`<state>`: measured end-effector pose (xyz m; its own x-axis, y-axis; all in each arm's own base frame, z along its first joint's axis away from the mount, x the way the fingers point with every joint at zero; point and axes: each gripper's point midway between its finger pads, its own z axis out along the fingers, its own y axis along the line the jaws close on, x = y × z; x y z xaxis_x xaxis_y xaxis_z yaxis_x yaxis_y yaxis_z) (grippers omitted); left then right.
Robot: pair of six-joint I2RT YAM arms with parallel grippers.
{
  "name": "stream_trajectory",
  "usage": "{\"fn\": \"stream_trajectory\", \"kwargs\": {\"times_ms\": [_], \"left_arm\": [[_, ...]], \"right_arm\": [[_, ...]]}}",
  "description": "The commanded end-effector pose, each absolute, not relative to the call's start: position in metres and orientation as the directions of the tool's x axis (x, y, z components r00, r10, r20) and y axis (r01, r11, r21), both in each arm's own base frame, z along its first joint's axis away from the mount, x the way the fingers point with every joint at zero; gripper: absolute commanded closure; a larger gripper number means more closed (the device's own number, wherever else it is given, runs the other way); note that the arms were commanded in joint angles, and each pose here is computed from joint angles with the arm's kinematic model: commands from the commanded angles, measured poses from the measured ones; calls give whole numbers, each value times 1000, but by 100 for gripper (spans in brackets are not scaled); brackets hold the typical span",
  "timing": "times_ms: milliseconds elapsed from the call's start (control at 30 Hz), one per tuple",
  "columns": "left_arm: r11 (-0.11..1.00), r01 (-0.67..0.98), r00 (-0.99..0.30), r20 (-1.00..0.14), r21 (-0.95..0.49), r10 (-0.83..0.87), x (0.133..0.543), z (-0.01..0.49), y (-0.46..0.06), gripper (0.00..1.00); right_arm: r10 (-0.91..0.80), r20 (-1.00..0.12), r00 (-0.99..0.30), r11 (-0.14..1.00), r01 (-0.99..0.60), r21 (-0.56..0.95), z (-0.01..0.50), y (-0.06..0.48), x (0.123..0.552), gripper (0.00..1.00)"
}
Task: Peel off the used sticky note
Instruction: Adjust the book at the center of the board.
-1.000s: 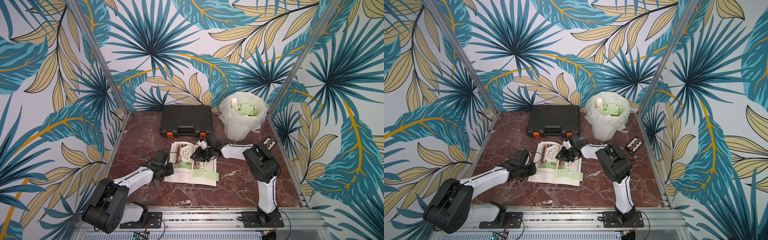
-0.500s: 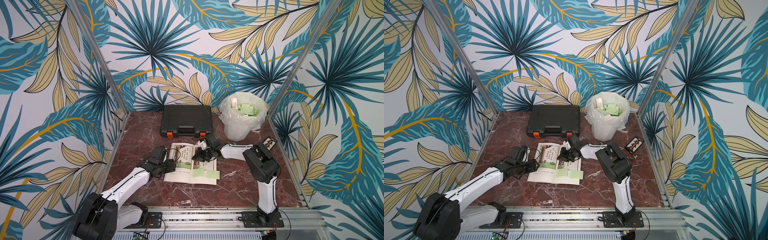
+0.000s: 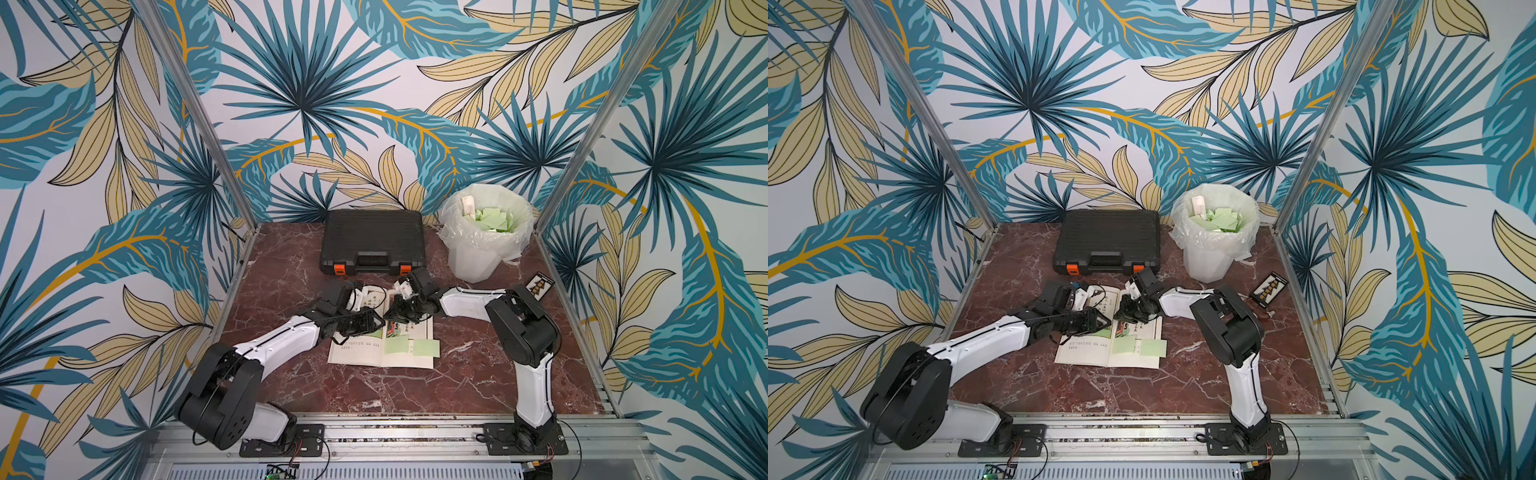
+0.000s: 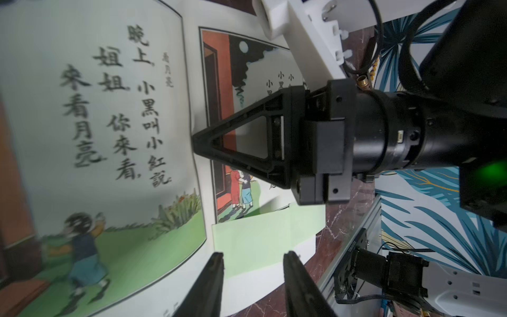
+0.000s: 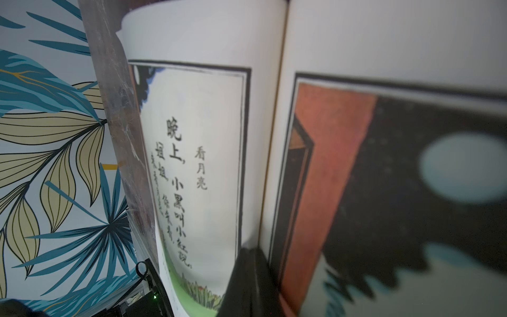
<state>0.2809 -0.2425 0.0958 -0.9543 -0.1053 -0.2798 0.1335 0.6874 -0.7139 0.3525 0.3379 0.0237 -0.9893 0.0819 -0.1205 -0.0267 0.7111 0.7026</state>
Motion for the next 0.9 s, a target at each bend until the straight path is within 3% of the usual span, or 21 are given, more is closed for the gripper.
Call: {"fn": "stream_trajectory", "kwargs": {"times_ms": [0, 367, 867], "left_arm": [[624, 187, -949, -305, -759, -86, 294, 102, -270, 64], [705, 83, -960, -246, -704, -132, 300, 40, -267, 81], [704, 16, -972, -177, -710, -157, 291, -5, -264, 89]], "right_arm": [[108, -27, -994, 813, 72, 578, -38, 309, 329, 95], [153, -22, -988, 766, 104, 634, -30, 304, 322, 91], [220, -93, -971, 692, 88, 717, 37, 275, 317, 85]]}}
